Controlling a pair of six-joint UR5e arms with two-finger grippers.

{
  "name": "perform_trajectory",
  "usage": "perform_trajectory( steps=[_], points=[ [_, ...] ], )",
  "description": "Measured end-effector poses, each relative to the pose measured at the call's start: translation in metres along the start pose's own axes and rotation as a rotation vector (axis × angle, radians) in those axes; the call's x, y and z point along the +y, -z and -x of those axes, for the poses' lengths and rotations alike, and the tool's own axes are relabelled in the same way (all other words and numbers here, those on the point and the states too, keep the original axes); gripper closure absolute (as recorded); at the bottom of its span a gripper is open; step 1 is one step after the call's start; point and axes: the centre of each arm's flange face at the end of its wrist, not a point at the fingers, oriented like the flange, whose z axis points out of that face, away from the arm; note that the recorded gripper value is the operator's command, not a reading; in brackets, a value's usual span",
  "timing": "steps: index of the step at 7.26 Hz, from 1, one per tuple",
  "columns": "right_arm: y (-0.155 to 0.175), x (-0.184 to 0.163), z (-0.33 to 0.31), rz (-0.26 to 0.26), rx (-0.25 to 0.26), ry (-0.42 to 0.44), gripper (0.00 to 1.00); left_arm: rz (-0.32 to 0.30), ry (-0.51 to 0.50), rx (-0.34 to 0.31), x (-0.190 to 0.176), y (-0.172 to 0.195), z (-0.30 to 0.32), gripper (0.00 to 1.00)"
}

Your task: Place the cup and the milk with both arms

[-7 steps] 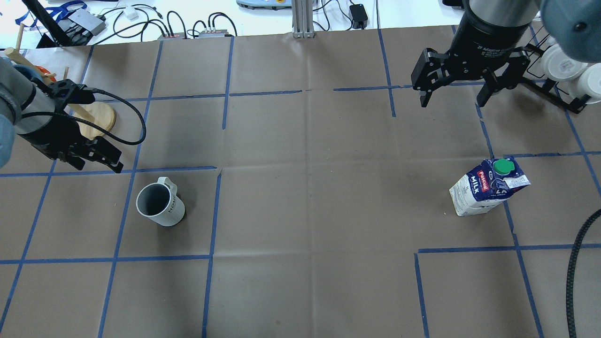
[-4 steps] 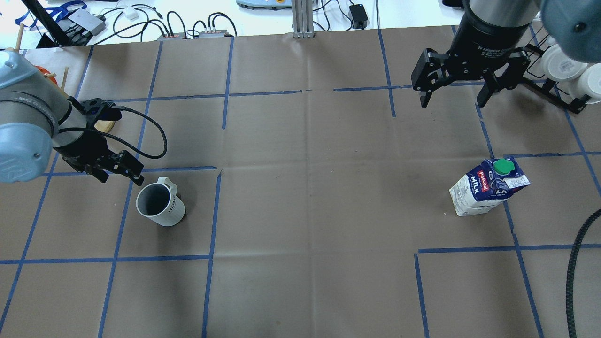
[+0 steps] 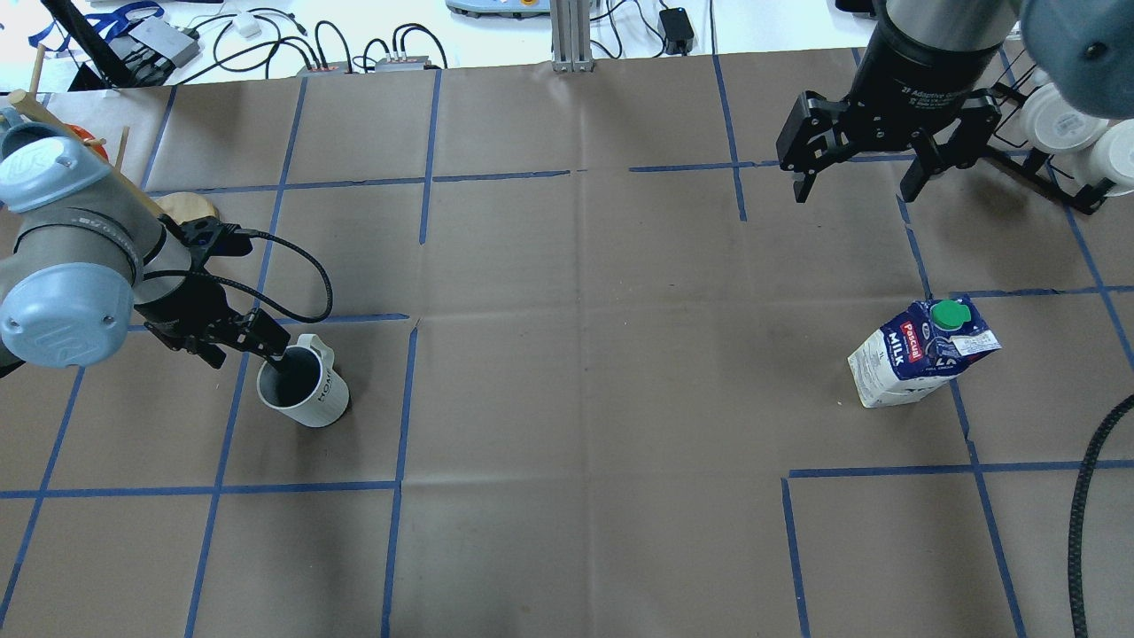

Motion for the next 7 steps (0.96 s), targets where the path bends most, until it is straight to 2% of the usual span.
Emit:
perform_trajectory(
  steps=[1, 2, 3, 4, 7],
  points=[
    [0.0, 0.0, 0.0, 0.0, 0.0, 0.0, 0.0, 0.011, 0.01, 0.007, 0.001, -0.006, -0.001, 0.17],
    [0.0, 0.0, 0.0, 0.0, 0.0, 0.0, 0.0, 0.021, 0.021, 0.013, 0.001, -0.011, -0.001, 0.33],
    [0.0, 0.0, 0.0, 0.0, 0.0, 0.001, 0.0, 0.032, 0.027, 0.02, 0.0, -0.017, 0.0, 0.77],
    [0.0, 0.0, 0.0, 0.0, 0.0, 0.001, 0.0, 0.041, 0.03, 0.024, -0.001, -0.021, 0.001, 0.97],
    [0.0, -0.001, -0.001, 0.001, 0.0, 0.001, 0.0, 0.039, 0.055, 0.023, -0.004, -0.022, 0.002, 1.0]
  ],
)
